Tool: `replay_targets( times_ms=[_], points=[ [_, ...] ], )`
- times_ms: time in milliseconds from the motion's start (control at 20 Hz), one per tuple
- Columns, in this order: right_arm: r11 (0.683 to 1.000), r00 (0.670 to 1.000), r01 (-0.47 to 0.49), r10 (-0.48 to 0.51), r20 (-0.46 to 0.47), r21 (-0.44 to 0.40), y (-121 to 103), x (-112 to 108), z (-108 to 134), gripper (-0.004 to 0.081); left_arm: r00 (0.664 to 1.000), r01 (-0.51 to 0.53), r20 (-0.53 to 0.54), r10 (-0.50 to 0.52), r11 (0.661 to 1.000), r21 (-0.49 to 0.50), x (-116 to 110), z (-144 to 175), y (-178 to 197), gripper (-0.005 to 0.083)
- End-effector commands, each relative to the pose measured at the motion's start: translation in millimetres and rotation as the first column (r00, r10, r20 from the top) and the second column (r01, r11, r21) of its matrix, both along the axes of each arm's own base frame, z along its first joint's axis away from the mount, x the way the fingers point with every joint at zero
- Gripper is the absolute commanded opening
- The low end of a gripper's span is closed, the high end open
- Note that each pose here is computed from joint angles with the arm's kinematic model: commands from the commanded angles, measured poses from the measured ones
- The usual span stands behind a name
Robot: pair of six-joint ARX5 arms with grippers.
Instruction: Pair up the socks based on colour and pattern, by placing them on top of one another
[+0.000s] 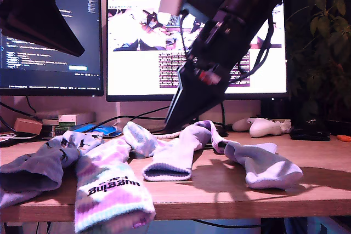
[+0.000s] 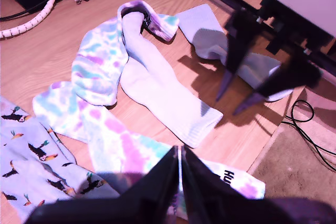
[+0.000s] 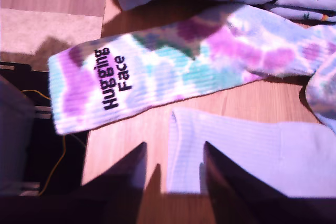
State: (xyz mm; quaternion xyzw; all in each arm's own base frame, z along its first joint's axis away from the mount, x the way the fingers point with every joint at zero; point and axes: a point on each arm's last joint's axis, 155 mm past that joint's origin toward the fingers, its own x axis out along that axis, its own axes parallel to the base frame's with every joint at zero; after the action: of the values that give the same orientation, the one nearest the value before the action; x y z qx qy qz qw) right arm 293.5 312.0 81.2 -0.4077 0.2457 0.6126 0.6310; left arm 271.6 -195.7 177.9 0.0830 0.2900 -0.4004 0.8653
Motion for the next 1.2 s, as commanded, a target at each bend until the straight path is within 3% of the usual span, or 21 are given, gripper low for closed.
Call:
replay_targets(
  times_ms=[0,650,950,1050,1150],
  points=[
    [1.000,0.999,-0.028,0.028,-0.018,-0.010,10,-6,-18,0.0341,1.000,0.005,-0.002,-0.005,1.000,0.000,-1,-3,0,-0.0020],
    [0.991,0.994,0.103,-0.105,-0.018,-0.089,0,24,-65,0.0340,1.000,0.011,-0.014,-0.011,1.000,0.000,-4,-5,0,-0.0020],
    [0.989,0.992,0.128,-0.128,0.003,-0.076,-3,35,-63,0.0300,1.000,0.011,-0.014,-0.011,1.000,0.000,-4,-5,0,-0.0020],
    [0.989,0.992,0.127,-0.127,0.002,-0.076,-2,34,-63,0.0259,1.000,0.011,-0.014,-0.011,1.000,0.000,-4,-5,0,-0.0020],
    [0.989,0.992,0.127,-0.127,0.001,-0.077,-3,34,-63,0.0116,1.000,0.011,-0.014,-0.011,1.000,0.000,-4,-5,0,-0.0020]
  ],
)
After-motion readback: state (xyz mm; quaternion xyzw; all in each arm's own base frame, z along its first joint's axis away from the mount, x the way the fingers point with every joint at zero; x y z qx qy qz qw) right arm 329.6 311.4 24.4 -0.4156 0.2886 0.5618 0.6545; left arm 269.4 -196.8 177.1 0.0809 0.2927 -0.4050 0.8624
